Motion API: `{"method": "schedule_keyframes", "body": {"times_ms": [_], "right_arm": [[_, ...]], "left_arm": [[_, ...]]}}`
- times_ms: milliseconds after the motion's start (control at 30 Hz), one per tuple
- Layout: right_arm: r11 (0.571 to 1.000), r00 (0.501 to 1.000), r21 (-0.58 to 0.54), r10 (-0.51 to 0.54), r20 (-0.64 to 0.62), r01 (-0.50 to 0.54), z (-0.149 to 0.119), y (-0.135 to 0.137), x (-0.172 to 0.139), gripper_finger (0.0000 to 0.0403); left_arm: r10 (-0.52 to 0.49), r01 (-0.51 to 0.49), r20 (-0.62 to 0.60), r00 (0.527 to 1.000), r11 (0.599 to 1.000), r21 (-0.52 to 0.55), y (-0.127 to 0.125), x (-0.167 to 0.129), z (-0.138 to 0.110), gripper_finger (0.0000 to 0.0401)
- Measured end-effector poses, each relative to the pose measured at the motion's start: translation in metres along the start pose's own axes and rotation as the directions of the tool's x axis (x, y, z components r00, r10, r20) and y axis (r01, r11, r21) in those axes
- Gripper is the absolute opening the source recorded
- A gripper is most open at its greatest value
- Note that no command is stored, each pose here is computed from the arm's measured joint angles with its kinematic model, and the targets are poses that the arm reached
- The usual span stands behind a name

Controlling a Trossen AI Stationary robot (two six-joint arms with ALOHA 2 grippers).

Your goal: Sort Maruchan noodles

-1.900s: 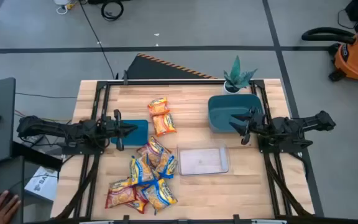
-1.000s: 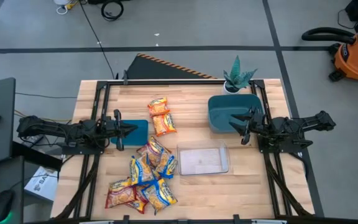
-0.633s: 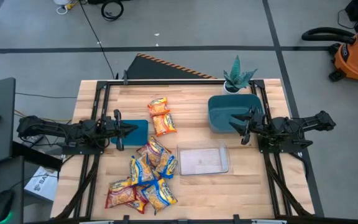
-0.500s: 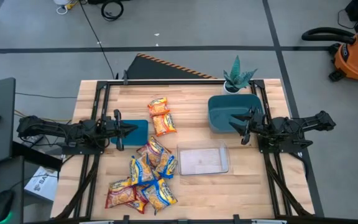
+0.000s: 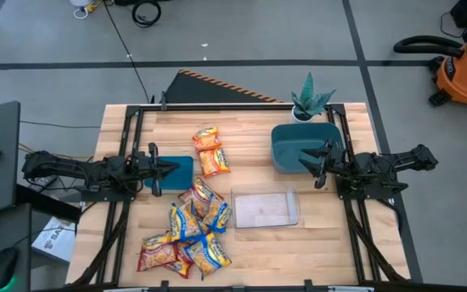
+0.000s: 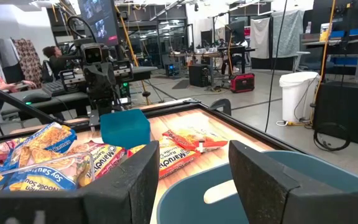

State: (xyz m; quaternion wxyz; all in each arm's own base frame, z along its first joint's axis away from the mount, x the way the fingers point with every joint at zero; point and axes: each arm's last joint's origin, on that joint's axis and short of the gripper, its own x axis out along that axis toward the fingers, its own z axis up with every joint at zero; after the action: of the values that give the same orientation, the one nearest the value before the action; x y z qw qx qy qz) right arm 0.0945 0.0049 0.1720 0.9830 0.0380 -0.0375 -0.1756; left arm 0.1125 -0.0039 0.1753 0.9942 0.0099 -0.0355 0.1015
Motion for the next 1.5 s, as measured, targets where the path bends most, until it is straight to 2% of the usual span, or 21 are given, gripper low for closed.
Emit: {"method": "schedule_keyframes", "body": {"times_ms": [333,433,567,633,800,867,1033,1100,1167,1233,1333,1400,1500], "right_arm": [[1.000,1.000,0.000,0.000,0.000,0.000,0.000,0.000,0.000,0.0199],[1.000,1.000,0.000,0.000,0.000,0.000,0.000,0.000,0.000,0.0199],[1.000,1.000,0.000,0.000,0.000,0.000,0.000,0.000,0.000,0.0199],[1.000,1.000,0.000,0.000,0.000,0.000,0.000,0.000,0.000,0.0199],[1.000,1.000,0.000,0.000,0.000,0.000,0.000,0.000,0.000,0.0199],[1.000,1.000,0.000,0.000,0.000,0.000,0.000,0.000,0.000,0.0199],[1.000,1.000,0.000,0.000,0.000,0.000,0.000,0.000,0.000,0.0199],[1.000,1.000,0.000,0.000,0.000,0.000,0.000,0.000,0.000,0.0199],[1.000,1.000,0.000,0.000,0.000,0.000,0.000,0.000,0.000,0.0199],[1.000,1.000,0.000,0.000,0.000,0.000,0.000,0.000,0.000,0.0199],[1.000,1.000,0.000,0.000,0.000,0.000,0.000,0.000,0.000,0.0199],[1.000,1.000,0.000,0.000,0.000,0.000,0.000,0.000,0.000,0.0199],[1.000,1.000,0.000,0.000,0.000,0.000,0.000,0.000,0.000,0.0199]], "left_arm": [[0.000,0.000,0.009,1.000,1.000,-0.014,0.000,0.000,0.001,0.0016],[0.000,0.004,0.024,1.000,0.985,-0.175,0.000,0.000,0.002,0.0016],[0.020,-0.006,0.030,0.999,0.914,-0.406,0.001,0.000,0.003,0.0016],[0.046,-0.030,0.025,0.999,0.896,-0.443,0.001,0.000,0.003,0.0016],[0.040,-0.023,0.026,0.999,0.875,-0.484,0.001,0.000,0.003,0.0016],[0.002,0.013,0.027,1.000,0.855,-0.518,0.000,0.000,0.003,0.0016],[-0.223,0.205,0.034,0.974,0.808,-0.552,-0.006,-0.001,0.007,0.0016],[-0.279,0.224,-0.009,0.960,0.792,-0.567,-0.008,0.000,0.017,0.0016],[-0.286,0.186,-0.085,0.954,0.792,-0.581,-0.007,-0.001,0.031,0.0016],[-0.283,0.114,-0.224,0.933,0.819,-0.562,-0.006,-0.004,0.042,0.0016],[-0.277,0.008,-0.439,0.855,0.853,-0.521,-0.005,-0.007,0.051,0.0016],[-0.309,-0.002,-0.516,0.799,0.857,-0.515,-0.008,-0.006,0.053,0.0016],[-0.393,0.038,-0.578,0.715,0.848,-0.529,-0.016,-0.001,0.047,0.0016]]}}
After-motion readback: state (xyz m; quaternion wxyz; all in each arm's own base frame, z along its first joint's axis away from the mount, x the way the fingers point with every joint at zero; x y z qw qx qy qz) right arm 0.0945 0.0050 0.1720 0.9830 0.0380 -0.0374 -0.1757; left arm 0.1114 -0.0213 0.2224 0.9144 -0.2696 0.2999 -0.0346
